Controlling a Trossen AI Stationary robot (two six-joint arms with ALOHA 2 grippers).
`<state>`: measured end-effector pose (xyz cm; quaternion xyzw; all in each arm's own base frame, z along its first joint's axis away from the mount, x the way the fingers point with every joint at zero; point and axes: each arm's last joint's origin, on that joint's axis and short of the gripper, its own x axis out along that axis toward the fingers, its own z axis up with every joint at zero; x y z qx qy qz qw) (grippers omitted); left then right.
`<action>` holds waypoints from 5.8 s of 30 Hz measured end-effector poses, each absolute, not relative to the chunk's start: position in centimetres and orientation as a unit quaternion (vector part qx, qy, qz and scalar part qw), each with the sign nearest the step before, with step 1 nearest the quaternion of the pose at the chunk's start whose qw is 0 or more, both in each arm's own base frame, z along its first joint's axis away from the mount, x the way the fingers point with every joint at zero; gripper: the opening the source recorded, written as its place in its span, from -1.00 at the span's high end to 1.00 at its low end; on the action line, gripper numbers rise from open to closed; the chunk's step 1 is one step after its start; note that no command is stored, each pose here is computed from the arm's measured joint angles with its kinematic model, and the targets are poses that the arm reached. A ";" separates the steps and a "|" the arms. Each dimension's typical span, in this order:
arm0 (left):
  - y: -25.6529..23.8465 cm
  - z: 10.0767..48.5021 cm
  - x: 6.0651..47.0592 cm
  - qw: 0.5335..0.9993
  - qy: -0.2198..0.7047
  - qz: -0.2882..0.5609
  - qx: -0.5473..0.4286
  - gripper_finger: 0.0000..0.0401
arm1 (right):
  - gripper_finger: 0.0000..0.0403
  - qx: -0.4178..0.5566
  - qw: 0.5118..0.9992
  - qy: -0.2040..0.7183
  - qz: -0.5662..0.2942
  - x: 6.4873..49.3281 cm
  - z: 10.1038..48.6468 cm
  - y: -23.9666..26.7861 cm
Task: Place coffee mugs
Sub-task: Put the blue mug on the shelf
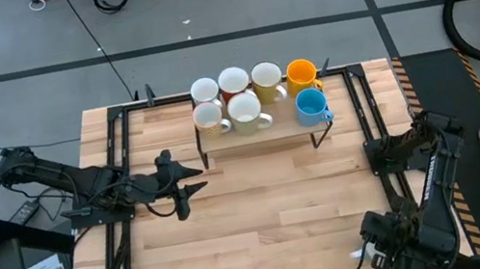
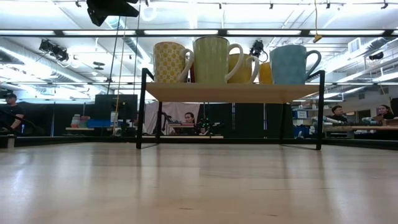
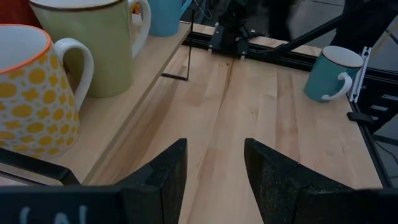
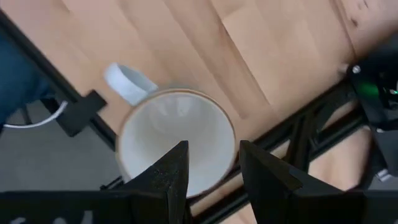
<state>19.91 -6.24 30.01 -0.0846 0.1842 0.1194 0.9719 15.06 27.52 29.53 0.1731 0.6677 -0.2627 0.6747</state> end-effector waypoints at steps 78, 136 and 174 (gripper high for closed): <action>-6.2 30.1 19.9 0.971 0.182 0.121 -0.095 0.17 | 0.27 0.114 0.723 0.639 -0.236 13.0 25.4 26.7; -6.2 30.0 19.9 0.971 0.183 0.121 -0.095 0.17 | 0.83 -0.158 0.789 0.577 0.136 28.8 23.0 16.7; -6.2 30.0 19.9 0.971 0.183 0.121 -0.095 0.17 | 0.53 -0.216 0.806 0.508 0.213 34.3 23.3 5.3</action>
